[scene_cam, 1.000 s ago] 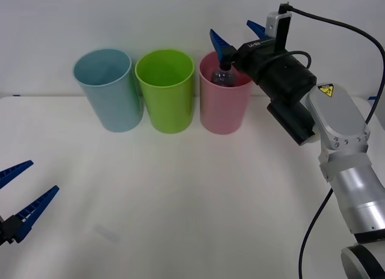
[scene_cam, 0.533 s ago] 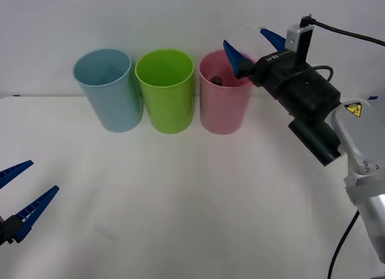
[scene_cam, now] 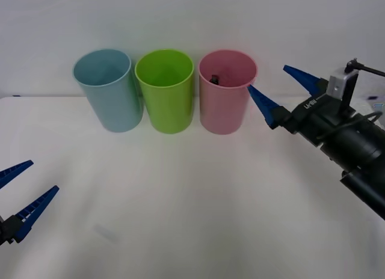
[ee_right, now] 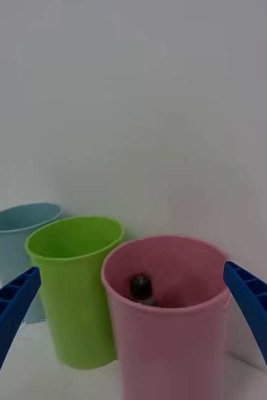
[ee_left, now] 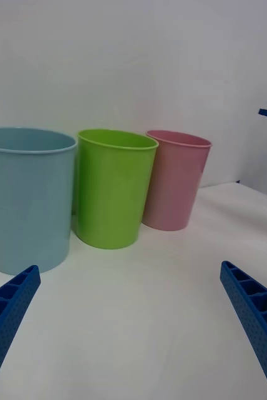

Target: Grasp the object on the table and drop it into the matching bin: aluminum can to the light blue bin, PET bottle to the pink bin.

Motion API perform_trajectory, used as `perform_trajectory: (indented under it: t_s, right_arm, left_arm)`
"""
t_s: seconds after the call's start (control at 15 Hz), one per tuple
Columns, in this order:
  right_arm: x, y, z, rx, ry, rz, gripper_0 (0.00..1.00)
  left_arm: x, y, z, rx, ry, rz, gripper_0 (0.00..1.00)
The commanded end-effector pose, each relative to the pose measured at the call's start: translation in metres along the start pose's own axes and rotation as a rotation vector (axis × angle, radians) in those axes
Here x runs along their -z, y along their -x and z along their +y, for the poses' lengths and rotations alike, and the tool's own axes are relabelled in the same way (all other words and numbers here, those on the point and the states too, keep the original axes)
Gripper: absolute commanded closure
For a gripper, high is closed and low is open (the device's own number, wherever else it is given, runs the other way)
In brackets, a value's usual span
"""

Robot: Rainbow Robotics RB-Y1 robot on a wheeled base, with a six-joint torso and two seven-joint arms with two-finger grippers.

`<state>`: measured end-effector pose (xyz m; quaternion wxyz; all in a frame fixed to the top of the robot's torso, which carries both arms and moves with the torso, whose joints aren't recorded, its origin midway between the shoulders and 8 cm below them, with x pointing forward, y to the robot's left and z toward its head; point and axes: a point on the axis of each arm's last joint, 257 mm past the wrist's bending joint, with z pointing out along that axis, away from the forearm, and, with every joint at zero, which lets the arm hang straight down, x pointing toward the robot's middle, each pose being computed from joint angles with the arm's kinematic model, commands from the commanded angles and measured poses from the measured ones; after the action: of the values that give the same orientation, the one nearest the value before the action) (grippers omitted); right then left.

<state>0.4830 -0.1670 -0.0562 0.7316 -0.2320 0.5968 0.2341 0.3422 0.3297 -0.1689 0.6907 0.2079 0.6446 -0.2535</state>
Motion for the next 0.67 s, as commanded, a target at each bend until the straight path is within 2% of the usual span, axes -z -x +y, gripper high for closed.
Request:
perform_trajectory:
  t_s: [0.07,0.2,0.47,0.67]
  right_arm:
    - [0.039,-0.013,0.015,0.007,0.060,0.048,0.00]
    - [0.067,-0.023,0.022,0.019,0.101,0.088,0.00]
    - [0.122,-0.051,0.025,0.106,0.127,0.171,0.00]
    - [0.169,-0.077,0.026,0.113,0.149,0.239,0.00]
  left_arm:
    - [0.000,0.000,0.000,0.000,0.000,0.000,0.00]
    - [0.000,0.000,0.000,0.000,0.000,0.000,0.00]
    - [0.000,0.000,0.000,0.000,0.000,0.000,0.00]
    - [0.000,0.000,0.000,0.000,0.000,0.000,0.00]
